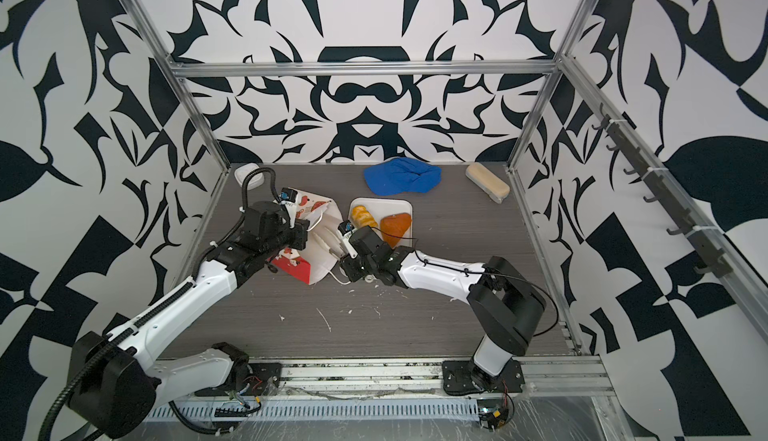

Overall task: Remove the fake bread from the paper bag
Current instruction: 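Push the open tongs deep into the bag toward the remaining yellow bread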

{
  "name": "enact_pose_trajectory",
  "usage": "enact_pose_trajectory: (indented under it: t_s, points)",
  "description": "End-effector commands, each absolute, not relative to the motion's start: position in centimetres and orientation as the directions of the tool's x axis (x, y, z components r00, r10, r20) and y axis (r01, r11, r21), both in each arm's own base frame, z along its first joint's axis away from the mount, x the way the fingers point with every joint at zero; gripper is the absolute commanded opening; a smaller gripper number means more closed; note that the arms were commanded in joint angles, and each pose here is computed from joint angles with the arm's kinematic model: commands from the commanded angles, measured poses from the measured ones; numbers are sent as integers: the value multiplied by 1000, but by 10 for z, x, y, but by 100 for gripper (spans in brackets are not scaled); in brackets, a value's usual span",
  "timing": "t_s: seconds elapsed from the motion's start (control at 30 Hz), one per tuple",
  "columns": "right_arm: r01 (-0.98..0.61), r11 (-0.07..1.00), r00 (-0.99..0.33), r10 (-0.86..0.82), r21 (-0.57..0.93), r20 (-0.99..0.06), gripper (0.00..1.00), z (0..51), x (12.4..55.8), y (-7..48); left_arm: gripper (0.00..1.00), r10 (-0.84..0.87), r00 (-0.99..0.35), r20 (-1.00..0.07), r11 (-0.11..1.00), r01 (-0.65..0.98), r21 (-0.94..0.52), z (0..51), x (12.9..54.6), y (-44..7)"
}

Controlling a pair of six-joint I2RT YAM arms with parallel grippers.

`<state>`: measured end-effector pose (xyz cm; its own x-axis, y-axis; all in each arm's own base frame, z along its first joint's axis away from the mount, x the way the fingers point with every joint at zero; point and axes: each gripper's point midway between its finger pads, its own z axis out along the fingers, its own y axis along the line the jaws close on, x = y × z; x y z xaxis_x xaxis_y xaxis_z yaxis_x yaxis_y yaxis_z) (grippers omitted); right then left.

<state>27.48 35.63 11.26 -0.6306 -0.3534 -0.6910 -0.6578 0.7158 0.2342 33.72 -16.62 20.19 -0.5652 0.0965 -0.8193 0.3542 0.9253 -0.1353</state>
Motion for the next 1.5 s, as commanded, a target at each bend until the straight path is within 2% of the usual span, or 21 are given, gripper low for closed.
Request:
enact_pose_trajectory:
  t_s: [0.0,0.23,0.43,0.9,1.47]
  points:
    - [-684,679,-580,-283,268,-764,43,153,282,374,4,86,-573,-815,940,319,-125,214,347,-165]
    - [-705,614,-627,-306,355,-716,43,146,271,394,4,142,-635,-759,963,265,-42,202,369,-163]
    - [-692,633,-633,-301,347,-714,43,141,278,395,3,151,-633,-759,960,277,-40,199,372,-170]
    - [-697,614,-660,-348,370,-666,43,122,290,430,3,137,-543,-828,932,354,-78,190,333,-163]
    - [-671,629,-641,-226,393,-733,45,118,305,454,4,46,-503,-863,894,406,-188,217,329,-180]
